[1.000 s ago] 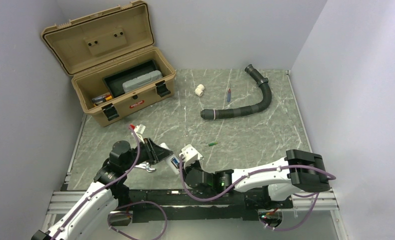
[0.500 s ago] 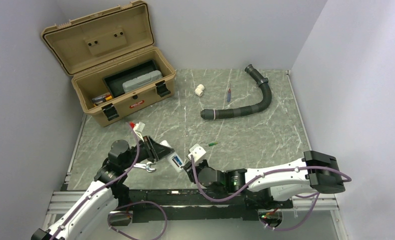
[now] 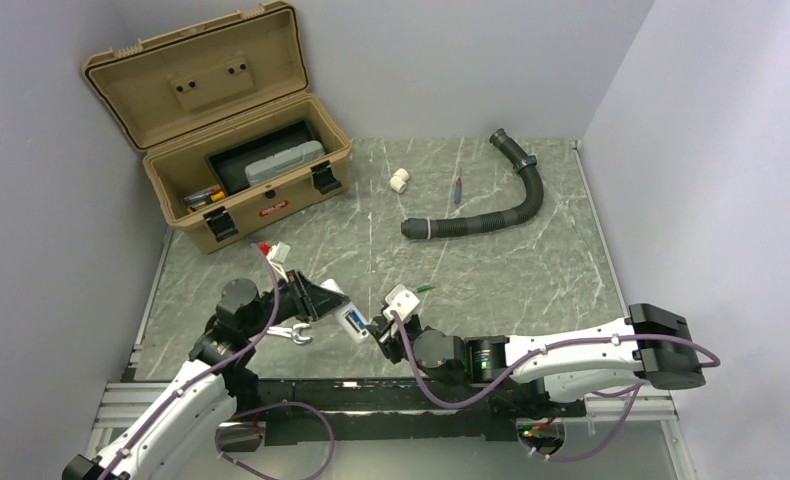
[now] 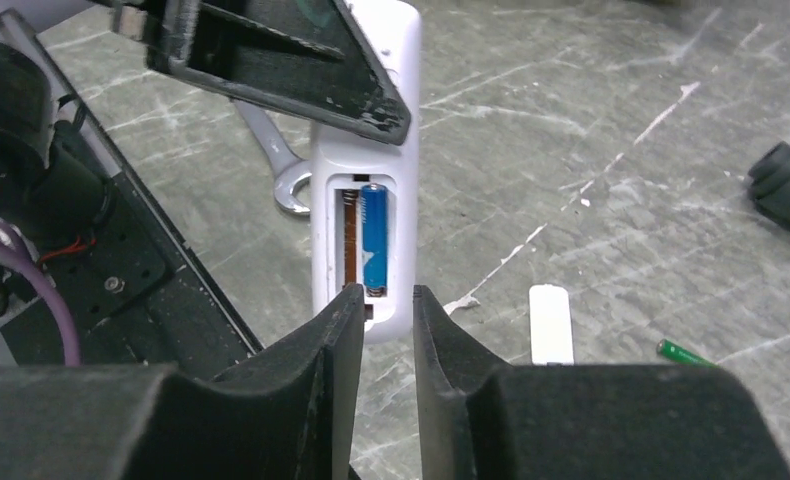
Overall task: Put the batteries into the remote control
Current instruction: Adjust the battery in the remote control.
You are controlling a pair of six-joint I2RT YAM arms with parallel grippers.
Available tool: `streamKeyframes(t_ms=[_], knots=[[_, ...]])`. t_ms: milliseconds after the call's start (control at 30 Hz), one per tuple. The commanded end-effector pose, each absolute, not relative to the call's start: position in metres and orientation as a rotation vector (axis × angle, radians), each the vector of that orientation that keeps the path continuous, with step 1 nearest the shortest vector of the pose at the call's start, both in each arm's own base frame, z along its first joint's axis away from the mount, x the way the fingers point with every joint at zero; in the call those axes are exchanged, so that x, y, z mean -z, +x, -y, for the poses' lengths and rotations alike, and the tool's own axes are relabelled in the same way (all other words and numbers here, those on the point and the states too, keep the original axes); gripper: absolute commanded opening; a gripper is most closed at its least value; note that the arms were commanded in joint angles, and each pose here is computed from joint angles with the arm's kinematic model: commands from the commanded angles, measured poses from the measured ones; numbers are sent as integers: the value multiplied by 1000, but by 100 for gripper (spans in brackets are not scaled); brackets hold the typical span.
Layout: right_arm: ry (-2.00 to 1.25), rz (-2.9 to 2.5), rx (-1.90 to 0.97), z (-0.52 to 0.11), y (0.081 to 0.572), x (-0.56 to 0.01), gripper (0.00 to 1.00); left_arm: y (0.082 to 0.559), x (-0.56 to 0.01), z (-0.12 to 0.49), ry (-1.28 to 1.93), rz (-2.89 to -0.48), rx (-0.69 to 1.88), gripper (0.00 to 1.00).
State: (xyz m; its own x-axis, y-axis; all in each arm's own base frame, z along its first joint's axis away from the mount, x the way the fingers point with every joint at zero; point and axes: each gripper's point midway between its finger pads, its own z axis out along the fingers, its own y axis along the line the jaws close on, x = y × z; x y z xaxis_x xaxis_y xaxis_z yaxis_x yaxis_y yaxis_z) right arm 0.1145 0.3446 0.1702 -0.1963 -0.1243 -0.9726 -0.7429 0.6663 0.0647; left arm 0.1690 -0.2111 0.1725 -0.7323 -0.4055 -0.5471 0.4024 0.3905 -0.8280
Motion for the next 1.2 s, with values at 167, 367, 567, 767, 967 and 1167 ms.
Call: streamKeyframes(t_ms=[167,367,567,767,967,1167], knots=[[-1020,-1385,-785,-365,96,-217,23,164,-204,219,117,-1846,1481,0],[-1324,-1086,-836,-342,73,-225,22,150,-203,229,266,-1879,1550,0],[-1597,-995,-792,-327,59,-204,21,140,-196,235,385,-1928,1576,0],[-1713,-899,-709,-329,60,-192,18,135,-193,243,467,-1970,1574,0],[-1794,-841,-650,-334,64,-188,25,132,-188,250,517,-2008,1581,0],[-1798,-846,-627,-336,76,-194,38,130,-185,254,540,-2021,1587,0]])
